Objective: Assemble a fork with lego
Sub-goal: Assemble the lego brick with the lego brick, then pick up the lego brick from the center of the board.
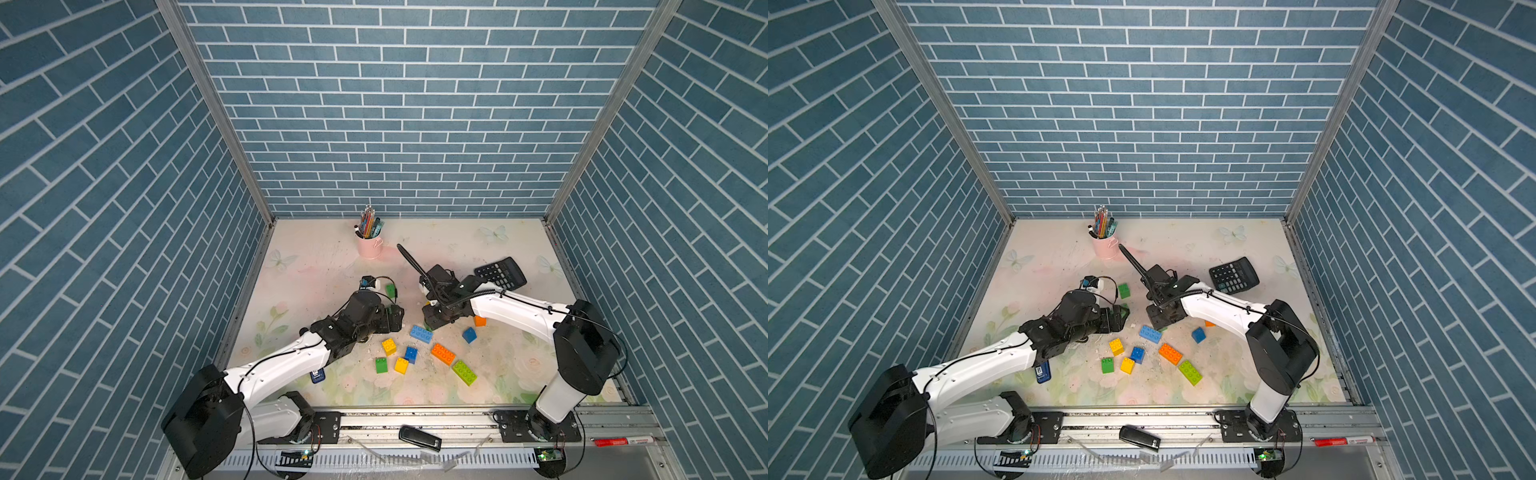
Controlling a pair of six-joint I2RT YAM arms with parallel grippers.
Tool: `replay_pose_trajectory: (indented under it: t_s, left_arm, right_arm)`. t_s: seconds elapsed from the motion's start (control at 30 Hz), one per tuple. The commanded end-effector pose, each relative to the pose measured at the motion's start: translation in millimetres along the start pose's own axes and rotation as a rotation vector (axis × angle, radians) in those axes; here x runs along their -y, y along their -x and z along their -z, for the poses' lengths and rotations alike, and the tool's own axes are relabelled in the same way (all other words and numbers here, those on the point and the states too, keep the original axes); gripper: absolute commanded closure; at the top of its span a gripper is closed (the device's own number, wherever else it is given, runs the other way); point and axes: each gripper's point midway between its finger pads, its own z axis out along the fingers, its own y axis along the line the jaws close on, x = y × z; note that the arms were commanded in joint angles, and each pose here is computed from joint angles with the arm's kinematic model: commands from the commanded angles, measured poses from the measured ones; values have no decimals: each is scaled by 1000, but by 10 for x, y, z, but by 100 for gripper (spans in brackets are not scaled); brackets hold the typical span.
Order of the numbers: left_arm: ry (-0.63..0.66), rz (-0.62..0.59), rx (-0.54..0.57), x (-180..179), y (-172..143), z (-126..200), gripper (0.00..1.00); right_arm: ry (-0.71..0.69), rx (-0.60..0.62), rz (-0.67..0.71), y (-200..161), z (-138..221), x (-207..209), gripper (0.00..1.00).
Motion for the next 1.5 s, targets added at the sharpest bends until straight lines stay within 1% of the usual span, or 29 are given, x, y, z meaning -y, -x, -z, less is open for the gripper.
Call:
replay_pose_trajectory:
  t_s: [0.0, 0.13, 0.23, 0.3, 0.37, 0.47, 0.5, 0.53, 0.6, 0.63, 0.77, 0.87, 1.2, 1.33, 1.47]
  left_arm:
    - [12, -11, 7, -18, 31, 12, 5]
    - [20, -32, 13, -11, 65, 37, 6]
    - [59, -90, 7, 12, 67, 88, 6]
    - [56, -111, -5, 56, 28, 84, 6]
    - [43, -135, -18, 146, -41, 69, 6]
    - [42, -191, -67, 250, -263, 8, 5]
    - [21, -191, -62, 360, -251, 1, 5]
    - [9, -189, -70, 404, -305, -15, 5]
    - [-25, -167, -72, 500, -367, -45, 5]
    - [-19, -156, -89, 442, -467, -73, 5]
    - [-35, -80, -77, 390, -537, -88, 5]
    - [-32, -48, -67, 334, -553, -77, 6]
    - [-6, -54, -62, 271, -498, -73, 6]
    - [-8, -53, -63, 275, -492, -84, 6]
    - [-6, -56, -64, 267, -495, -93, 6]
  right_arm:
    - [17, 19, 12, 62, 106, -62, 41]
    - [36, 120, 36, 116, 306, -59, 40]
    - [59, 248, 47, 74, 474, -21, 36]
    - [72, 315, 32, -22, 551, 25, 33]
    - [96, 345, 68, -199, 585, 18, 33]
    - [124, 287, 44, -516, 577, 39, 35]
    - [138, 271, 36, -609, 570, 25, 36]
    - [149, 255, 34, -689, 546, 9, 37]
    - [163, 228, 34, -832, 472, -19, 39]
    - [166, 214, 34, -883, 425, -24, 41]
    - [159, 153, 69, -1024, 221, -82, 44]
    - [132, 112, 100, -1075, 103, -92, 46]
    - [29, 59, 130, -1090, -63, 15, 47]
    - [26, 44, 142, -1071, -111, -2, 48]
    - [17, 41, 156, -1034, -129, -9, 52]
